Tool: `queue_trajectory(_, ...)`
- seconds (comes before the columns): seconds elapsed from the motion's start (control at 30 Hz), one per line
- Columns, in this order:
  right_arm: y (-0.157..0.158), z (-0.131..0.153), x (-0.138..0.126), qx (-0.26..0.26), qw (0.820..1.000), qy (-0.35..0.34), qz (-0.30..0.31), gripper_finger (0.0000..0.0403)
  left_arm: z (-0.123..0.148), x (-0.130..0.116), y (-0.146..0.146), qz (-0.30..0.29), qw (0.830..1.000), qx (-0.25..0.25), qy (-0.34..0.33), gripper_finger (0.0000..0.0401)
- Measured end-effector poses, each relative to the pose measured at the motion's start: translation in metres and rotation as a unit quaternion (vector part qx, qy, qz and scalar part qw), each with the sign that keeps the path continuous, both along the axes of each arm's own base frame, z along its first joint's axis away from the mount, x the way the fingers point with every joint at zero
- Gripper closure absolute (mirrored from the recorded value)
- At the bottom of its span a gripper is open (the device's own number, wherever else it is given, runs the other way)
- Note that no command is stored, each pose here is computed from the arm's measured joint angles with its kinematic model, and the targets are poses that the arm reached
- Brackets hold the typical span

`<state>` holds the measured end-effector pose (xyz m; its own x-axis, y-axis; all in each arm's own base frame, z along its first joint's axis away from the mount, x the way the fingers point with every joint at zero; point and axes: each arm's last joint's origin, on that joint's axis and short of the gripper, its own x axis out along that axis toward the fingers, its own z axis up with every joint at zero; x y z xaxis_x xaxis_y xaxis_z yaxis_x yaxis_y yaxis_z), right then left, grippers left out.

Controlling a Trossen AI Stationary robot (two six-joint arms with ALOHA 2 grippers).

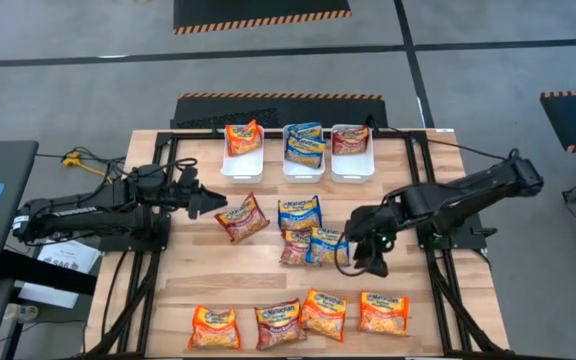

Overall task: Sort Maruchan noodles
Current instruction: Put the middle orange noodle soup pack into the left white bin

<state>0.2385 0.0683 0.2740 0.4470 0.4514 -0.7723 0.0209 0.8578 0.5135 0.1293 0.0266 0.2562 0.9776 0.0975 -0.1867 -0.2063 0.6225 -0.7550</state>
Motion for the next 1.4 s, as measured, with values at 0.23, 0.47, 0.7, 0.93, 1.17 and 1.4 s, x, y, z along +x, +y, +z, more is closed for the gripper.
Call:
queue_trajectory(0.23, 0.005, -0.024, 0.023, -0.020, 1.000, 0.005, 0.003, 0.0244, 0.000, 0.000, 0.000, 0.008, 1.000, -0.007, 0.000, 0.0202)
queue_trajectory(0.47, 0.024, -0.055, 0.037, -0.011, 0.997, 0.056, 0.044, 0.0226, 0.000, 0.000, 0.000, 0.011, 1.000, -0.024, -0.001, 0.0202)
queue_trajectory(0.7, 0.052, -0.077, 0.048, 0.001, 0.996, 0.060, 0.060, 0.0189, 0.000, 0.000, 0.000, 0.011, 1.000, -0.024, -0.001, 0.0202)
queue_trajectory(0.93, 0.067, -0.100, 0.058, 0.008, 0.996, 0.079, 0.029, 0.0176, -0.001, 0.000, 0.000, 0.011, 1.000, -0.024, 0.001, 0.0202)
queue_trajectory(1.17, 0.070, -0.106, 0.064, 0.024, 0.997, 0.079, 0.008, 0.0176, -0.004, -0.001, 0.000, 0.008, 0.999, -0.029, 0.018, 0.0202)
queue_trajectory(1.4, 0.078, -0.130, 0.067, 0.023, 0.993, 0.118, -0.010, 0.0176, -0.006, -0.001, -0.001, -0.009, 0.999, -0.035, 0.029, 0.0202)
